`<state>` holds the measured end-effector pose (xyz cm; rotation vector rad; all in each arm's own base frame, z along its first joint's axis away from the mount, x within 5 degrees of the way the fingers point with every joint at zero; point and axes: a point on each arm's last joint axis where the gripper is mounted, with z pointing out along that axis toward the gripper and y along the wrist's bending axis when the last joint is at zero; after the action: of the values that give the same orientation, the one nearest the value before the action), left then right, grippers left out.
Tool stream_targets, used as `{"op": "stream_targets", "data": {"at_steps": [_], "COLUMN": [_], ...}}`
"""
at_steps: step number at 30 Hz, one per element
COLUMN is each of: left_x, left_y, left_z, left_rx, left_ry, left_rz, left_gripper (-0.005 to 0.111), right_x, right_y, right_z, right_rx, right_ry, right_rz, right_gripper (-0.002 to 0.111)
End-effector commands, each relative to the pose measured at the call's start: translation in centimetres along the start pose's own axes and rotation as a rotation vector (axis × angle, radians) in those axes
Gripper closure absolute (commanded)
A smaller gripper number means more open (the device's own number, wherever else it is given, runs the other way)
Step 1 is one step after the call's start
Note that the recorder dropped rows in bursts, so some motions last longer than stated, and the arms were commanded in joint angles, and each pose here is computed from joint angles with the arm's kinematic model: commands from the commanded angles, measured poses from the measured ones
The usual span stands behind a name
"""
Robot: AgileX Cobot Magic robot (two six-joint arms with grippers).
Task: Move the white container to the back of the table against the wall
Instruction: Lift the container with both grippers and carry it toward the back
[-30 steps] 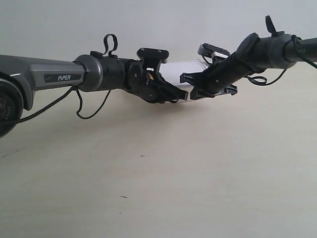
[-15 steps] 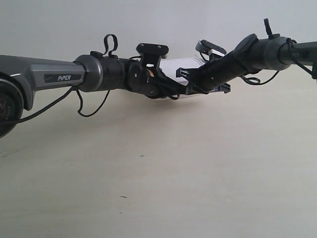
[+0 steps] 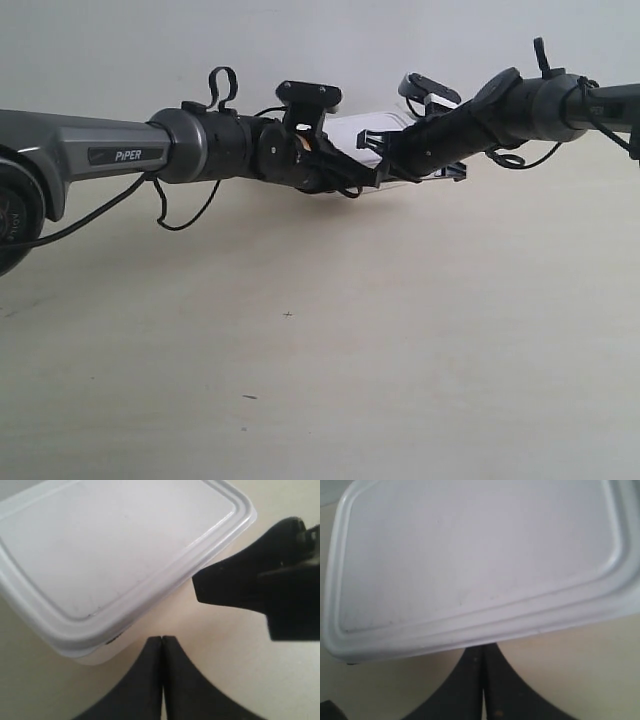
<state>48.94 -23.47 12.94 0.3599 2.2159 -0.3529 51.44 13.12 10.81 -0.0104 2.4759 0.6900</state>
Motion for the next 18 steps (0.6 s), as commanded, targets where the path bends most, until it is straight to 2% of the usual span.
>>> {"op": "stream_targets", "data": {"at_steps": [1, 11, 18], "left_x": [-1.1, -0.9, -0.9], "left_y": [-0.1, -0.1, -0.1], "left_z": [-1.1, -1.2, -1.2], "left_rx": [0.004, 0.008, 0.008], "left_ry": [0.001, 0.041, 0.043], "left_rz": [0.032, 0.050, 0.050], "left_gripper": [0.107, 0.107, 0.107], "right_x": [-0.5, 0.0, 0.2], "right_y": [0.2, 2.2, 2.3], "right_z": [-0.1, 0.7, 1.3], "right_rx": [-0.003, -0.009, 0.003], "right_ry": [-0.033, -0.060, -0.084], "right_rz": [0.001, -0.023, -0.015], "right_gripper": [0.108, 0.108, 0.108]}}
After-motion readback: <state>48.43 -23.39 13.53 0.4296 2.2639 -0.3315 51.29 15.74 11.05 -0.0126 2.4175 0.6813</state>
